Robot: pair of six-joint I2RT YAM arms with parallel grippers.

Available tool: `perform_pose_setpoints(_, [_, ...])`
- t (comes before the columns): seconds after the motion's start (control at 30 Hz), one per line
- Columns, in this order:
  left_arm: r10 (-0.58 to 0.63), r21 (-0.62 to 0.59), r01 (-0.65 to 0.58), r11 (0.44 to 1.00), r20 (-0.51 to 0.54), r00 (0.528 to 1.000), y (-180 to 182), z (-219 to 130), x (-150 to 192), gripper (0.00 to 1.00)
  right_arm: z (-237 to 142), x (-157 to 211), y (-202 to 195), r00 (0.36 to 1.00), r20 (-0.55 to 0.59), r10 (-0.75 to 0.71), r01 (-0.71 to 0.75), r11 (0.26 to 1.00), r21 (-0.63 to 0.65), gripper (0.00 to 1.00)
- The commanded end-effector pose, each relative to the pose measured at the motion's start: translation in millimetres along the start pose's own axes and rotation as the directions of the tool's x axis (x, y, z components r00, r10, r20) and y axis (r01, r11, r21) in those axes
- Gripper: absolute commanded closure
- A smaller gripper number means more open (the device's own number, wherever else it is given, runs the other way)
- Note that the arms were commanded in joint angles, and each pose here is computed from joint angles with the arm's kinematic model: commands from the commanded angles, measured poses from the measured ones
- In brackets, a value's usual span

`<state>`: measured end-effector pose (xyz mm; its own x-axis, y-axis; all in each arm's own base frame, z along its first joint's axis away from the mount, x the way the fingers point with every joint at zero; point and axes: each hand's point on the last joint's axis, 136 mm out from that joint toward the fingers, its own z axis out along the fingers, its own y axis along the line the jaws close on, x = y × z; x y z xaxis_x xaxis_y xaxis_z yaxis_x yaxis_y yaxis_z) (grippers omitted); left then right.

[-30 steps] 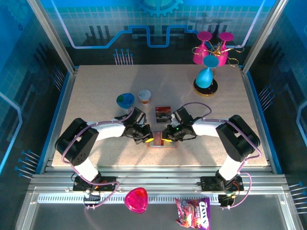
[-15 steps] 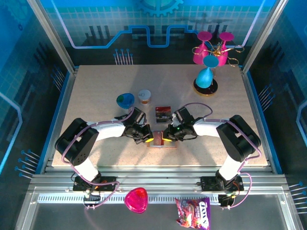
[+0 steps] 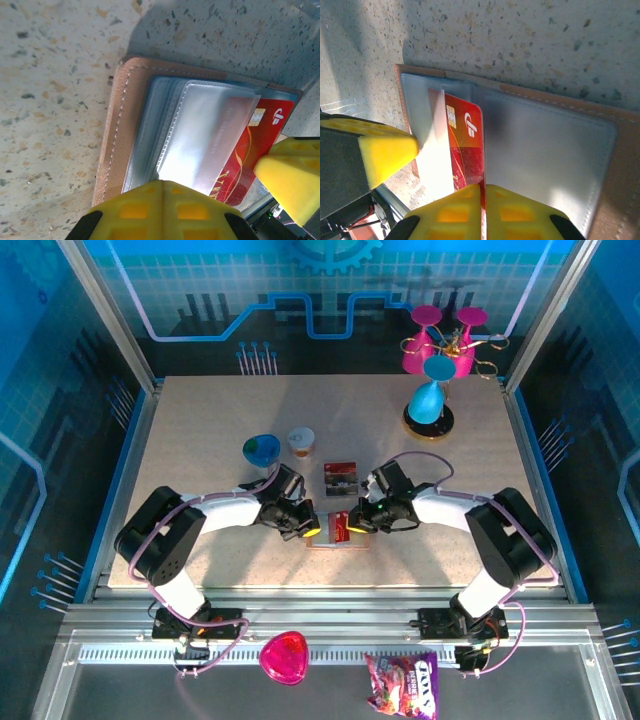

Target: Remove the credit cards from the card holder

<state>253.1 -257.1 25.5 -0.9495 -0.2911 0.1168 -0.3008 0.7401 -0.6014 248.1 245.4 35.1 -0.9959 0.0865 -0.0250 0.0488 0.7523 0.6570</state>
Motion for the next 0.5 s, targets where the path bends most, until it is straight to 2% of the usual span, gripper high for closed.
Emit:
perform_pose_setpoints(0.0, [-0.015,-0.048,0.014,0.999,-0.009,1.000,13,1,1,0.96,-10,5,-13,1.000,0.003,0.002,-0.002,0.999,0.048,0.92])
perform_pose_setpoints(0.47, [-0.013,-0.036,0.013,0.999,-0.009,1.000,10,1,0,0.96,-24,2,-14,1.000,0.028,-0.013,0.011,0.996,0.083,0.92])
